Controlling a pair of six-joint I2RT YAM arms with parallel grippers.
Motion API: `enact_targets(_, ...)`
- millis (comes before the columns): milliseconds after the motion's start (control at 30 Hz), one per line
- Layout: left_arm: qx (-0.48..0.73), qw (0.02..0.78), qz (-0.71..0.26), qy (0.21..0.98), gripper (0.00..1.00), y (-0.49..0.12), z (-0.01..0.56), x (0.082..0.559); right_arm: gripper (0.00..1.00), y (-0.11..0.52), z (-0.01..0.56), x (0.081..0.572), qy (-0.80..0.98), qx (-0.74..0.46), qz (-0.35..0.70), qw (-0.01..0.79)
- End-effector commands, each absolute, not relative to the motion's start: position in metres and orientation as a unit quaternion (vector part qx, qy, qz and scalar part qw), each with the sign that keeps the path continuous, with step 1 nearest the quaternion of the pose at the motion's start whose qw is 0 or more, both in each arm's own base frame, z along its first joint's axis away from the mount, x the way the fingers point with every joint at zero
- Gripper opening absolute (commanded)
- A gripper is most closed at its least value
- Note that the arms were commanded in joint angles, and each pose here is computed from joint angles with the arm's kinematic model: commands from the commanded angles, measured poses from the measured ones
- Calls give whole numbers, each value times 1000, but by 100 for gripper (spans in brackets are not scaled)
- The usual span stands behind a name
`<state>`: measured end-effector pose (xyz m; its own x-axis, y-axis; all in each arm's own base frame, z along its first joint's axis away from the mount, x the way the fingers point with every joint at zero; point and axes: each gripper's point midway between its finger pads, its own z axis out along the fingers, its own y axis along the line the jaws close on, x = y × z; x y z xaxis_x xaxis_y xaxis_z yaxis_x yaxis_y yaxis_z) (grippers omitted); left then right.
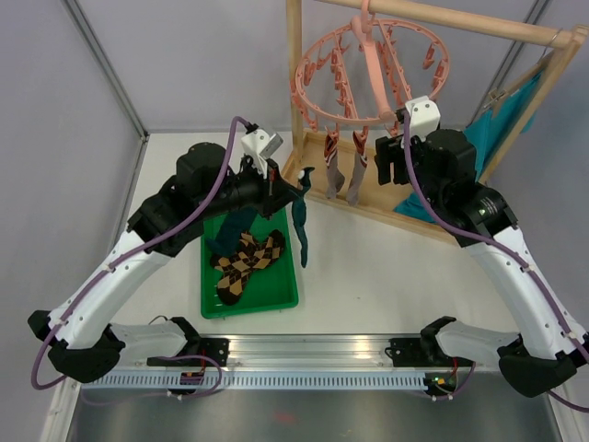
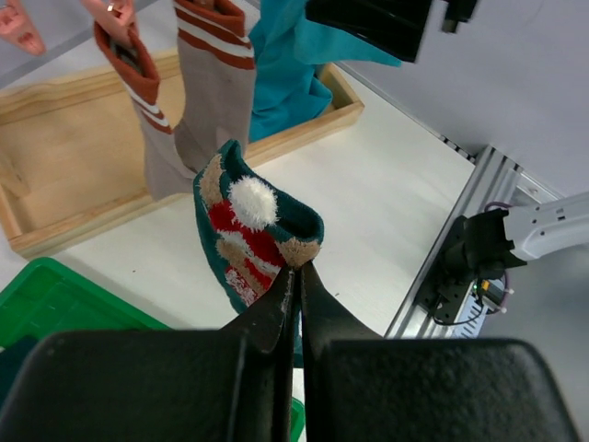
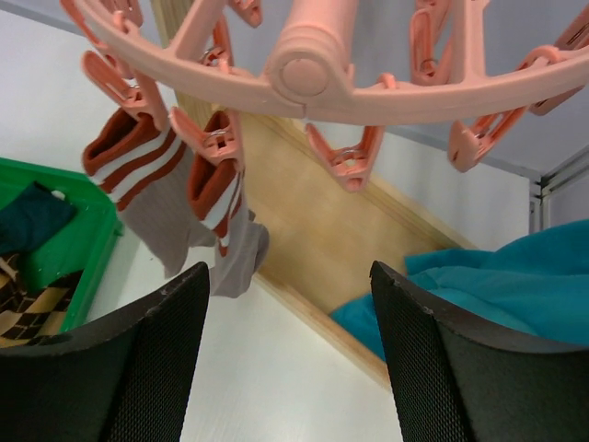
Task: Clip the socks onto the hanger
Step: Pick up the sock from the bin.
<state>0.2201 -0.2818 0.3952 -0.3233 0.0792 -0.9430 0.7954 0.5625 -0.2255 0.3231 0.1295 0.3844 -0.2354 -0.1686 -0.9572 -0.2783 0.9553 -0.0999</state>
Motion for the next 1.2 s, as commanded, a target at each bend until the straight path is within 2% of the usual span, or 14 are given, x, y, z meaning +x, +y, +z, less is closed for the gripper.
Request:
enact_targets(0,306,504,-392,707,2,-291,415,209,76,125,413,334,739,-157,53,653)
enact_targets(567,321,490,-395,708,2,-302,403,203,74,120,410,382,728,-152,62,666)
enact_targets(1167,323,484,-395,711,2,-306,395,202,72,118,423,395,712,-130,60,688)
